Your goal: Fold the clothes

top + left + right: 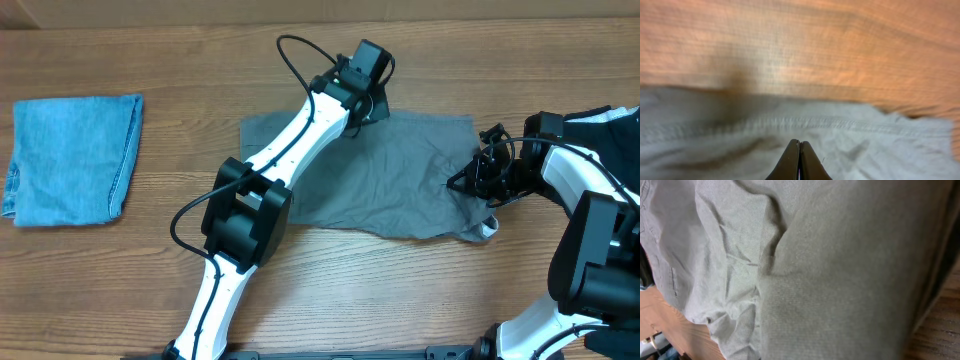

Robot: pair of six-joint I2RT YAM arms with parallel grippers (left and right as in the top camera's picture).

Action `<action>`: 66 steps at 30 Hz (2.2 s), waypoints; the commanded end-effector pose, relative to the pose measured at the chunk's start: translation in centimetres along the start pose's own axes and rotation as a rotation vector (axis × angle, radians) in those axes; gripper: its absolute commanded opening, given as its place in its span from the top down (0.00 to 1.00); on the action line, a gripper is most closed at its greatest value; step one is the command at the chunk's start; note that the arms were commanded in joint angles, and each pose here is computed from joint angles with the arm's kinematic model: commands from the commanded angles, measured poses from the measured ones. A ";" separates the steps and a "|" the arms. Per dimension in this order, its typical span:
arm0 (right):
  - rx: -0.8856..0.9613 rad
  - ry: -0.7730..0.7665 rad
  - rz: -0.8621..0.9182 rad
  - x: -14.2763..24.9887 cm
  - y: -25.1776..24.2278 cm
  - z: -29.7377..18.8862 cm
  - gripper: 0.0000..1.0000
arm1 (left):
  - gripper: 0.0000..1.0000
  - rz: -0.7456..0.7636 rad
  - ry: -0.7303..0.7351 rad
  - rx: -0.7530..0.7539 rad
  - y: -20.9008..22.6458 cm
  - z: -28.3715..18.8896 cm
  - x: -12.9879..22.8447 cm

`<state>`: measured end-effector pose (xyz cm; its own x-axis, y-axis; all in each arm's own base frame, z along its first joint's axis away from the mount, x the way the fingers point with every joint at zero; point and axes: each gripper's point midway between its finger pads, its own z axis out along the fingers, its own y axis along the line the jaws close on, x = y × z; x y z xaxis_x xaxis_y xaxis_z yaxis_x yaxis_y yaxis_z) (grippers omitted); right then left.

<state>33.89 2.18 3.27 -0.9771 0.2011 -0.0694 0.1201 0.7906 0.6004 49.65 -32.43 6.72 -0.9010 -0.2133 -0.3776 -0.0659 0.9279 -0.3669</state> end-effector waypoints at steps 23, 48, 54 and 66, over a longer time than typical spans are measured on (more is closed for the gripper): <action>-0.013 0.003 -0.010 -0.1 0.4 0.1 0.96 | 0.96 0.001 0.029 -0.060 2.2 4.3 0.8; 0.027 -0.004 -0.006 -0.6 -0.2 -0.5 0.96 | 0.96 0.049 0.476 -0.081 0.6 -4.5 10.7; 0.026 -0.004 -0.005 -0.6 -0.1 -0.5 0.96 | 0.96 0.107 0.499 -0.128 0.3 -3.4 13.9; 0.026 -0.002 -0.004 -0.6 -0.1 -0.5 0.96 | 0.96 0.086 0.416 -0.258 2.8 -2.7 12.9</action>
<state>33.56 1.85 3.19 -0.9781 0.2016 -0.0507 0.1355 0.8031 0.5802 35.98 -33.65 4.35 -0.9996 0.0005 0.0270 -0.0049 0.9794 -0.2020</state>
